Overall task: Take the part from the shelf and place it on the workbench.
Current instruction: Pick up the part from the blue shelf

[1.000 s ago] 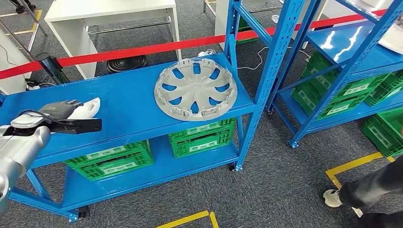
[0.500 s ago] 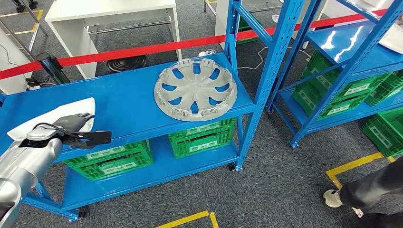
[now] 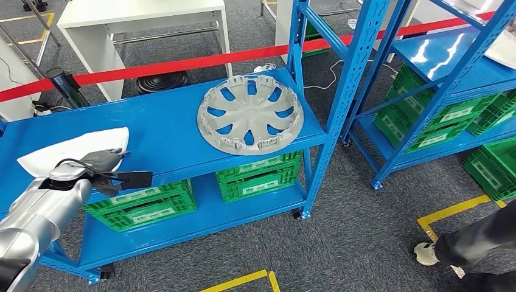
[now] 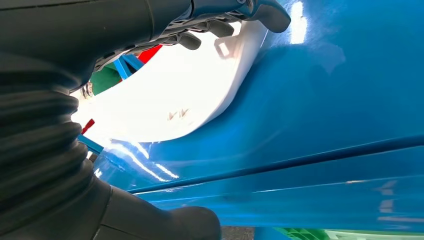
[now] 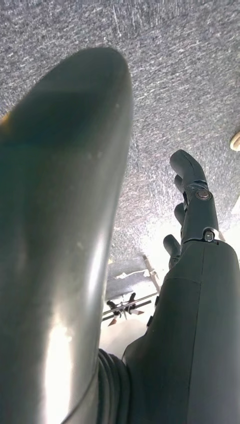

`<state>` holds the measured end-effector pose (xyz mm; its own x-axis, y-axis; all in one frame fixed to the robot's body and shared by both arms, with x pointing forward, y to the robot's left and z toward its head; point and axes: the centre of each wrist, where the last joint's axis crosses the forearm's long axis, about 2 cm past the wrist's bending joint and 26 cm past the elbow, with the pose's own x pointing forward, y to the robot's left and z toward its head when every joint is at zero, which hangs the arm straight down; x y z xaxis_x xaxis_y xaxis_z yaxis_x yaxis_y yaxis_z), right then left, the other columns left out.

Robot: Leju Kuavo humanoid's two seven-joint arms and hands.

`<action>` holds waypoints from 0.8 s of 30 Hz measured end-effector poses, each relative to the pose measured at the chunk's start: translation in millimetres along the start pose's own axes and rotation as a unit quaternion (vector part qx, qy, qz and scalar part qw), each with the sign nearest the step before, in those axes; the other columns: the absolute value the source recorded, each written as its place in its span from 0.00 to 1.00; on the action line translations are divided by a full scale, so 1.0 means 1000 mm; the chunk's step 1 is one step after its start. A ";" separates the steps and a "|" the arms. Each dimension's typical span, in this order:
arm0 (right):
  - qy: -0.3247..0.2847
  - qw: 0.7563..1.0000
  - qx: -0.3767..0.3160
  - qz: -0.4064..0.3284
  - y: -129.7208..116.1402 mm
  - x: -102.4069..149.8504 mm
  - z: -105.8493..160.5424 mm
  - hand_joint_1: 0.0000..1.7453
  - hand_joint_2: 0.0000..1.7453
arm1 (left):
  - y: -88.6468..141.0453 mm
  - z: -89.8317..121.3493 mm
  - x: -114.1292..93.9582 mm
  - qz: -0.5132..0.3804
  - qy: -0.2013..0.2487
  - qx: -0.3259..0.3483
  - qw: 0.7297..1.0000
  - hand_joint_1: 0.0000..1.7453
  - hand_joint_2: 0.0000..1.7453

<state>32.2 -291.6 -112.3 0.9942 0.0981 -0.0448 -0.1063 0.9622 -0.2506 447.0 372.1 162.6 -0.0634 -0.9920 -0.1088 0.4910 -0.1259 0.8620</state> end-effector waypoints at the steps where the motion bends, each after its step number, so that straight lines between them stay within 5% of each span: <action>1: 0.000 1.000 0.000 0.000 0.000 0.000 0.000 0.00 0.00 | 0.000 0.000 0.000 0.000 0.000 0.000 1.000 0.00 1.00; 14: 0.000 1.000 -0.001 -0.001 0.000 0.000 0.000 0.00 0.00 | 0.003 -0.001 0.003 -0.002 -0.003 0.010 1.000 0.00 1.00; 24: 0.002 1.000 0.006 -0.004 0.003 -0.001 0.001 0.00 0.00 | 0.026 0.001 0.002 -0.007 -0.003 0.179 0.984 0.00 1.00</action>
<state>31.0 -288.7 -112.4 0.9948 0.0902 -0.0465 -0.0987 0.9661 -0.2384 458.8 366.9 185.8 -0.0727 -0.9901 -0.1200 0.1525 -0.1300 0.9797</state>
